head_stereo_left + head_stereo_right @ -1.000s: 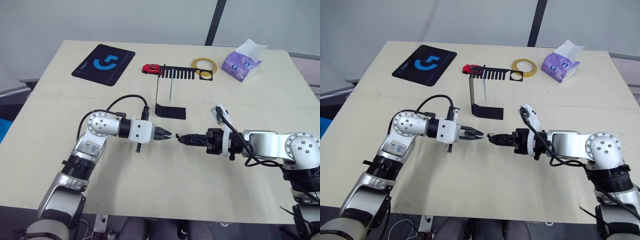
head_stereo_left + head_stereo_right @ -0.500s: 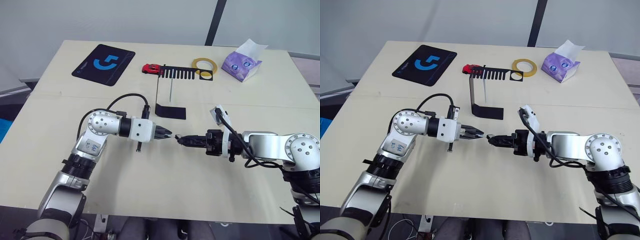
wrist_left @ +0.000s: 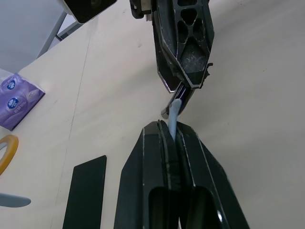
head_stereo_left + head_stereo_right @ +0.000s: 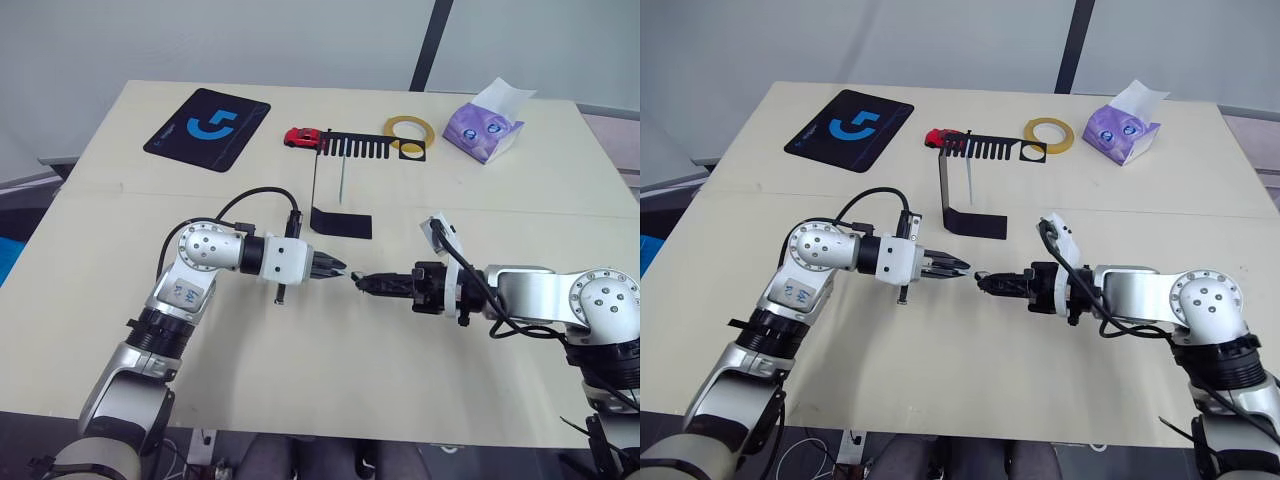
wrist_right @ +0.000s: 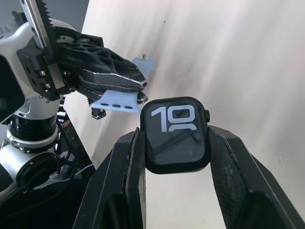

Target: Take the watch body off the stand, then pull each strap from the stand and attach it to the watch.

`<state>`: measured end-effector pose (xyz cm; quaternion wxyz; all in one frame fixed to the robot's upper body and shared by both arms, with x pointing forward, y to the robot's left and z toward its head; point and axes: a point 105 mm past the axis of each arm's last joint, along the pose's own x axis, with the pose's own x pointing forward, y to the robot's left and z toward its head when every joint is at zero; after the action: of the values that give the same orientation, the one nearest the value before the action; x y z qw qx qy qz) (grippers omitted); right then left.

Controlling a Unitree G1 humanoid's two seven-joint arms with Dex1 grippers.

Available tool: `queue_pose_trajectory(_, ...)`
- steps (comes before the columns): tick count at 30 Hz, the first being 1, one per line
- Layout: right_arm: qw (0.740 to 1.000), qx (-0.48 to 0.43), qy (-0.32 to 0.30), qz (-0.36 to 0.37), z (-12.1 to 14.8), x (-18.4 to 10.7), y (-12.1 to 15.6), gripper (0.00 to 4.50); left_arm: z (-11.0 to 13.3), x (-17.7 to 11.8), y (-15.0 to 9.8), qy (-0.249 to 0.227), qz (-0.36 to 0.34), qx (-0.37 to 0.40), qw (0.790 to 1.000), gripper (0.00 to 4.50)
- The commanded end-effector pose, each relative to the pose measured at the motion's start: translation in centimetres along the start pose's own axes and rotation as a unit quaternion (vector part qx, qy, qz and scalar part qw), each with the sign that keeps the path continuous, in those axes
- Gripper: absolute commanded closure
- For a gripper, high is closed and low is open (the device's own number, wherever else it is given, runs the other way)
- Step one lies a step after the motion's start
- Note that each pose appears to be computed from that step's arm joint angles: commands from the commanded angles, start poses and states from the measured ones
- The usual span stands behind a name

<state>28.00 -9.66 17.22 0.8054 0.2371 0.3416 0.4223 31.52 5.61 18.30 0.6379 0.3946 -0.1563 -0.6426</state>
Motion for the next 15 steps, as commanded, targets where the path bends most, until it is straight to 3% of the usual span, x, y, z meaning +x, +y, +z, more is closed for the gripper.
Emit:
queue_pose_trajectory(1,1.0,-0.008,-0.017,0.01,0.79,-0.66,0.68,3.0,0.58,-0.36,0.76,-0.002,0.011,0.017,1.0,4.5)
queue_pose_trajectory(15,0.999,-0.005,-0.034,0.025,1.43,-0.46,1.17,3.0,0.46,-0.3,0.7,-0.002,0.012,0.014,1.0,4.5)
